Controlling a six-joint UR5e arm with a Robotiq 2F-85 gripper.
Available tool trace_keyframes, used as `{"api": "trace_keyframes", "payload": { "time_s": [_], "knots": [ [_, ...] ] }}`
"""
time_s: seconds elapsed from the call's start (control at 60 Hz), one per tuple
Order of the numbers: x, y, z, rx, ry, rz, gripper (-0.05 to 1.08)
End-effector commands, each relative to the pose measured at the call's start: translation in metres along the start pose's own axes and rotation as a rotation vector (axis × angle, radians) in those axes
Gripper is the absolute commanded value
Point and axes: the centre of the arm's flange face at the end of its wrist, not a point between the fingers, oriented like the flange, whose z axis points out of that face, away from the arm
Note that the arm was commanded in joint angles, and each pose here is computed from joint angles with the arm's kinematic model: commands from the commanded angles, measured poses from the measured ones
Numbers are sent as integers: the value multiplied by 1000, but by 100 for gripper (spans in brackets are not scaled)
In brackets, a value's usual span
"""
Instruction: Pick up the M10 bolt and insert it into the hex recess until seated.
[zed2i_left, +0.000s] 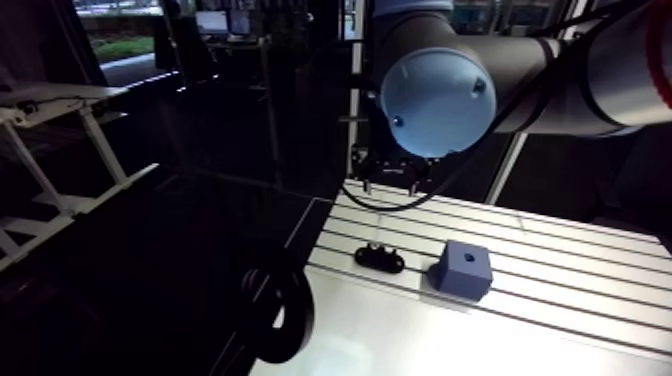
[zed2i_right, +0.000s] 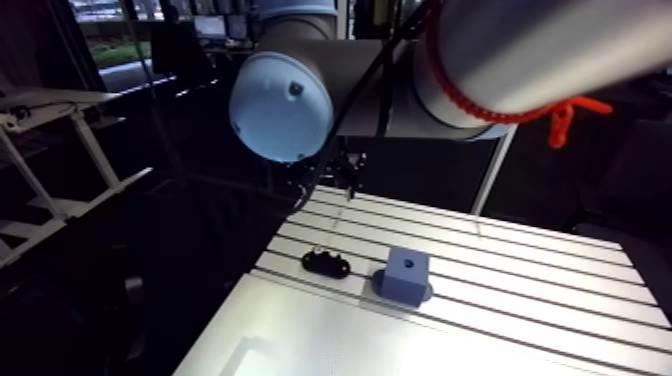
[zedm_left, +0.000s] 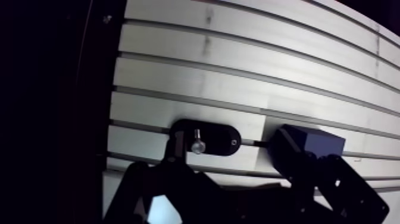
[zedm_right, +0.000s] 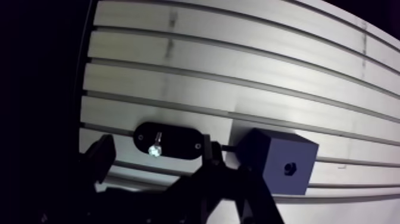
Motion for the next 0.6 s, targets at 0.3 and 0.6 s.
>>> {"api": "trace_keyframes", "payload": {
  "time_s": [0.3,0.6],
  "knots": [
    [-19,-10,28,8,-36,-11,37],
    [-27,-10,49,2,-82,7,39]
  ]
}}
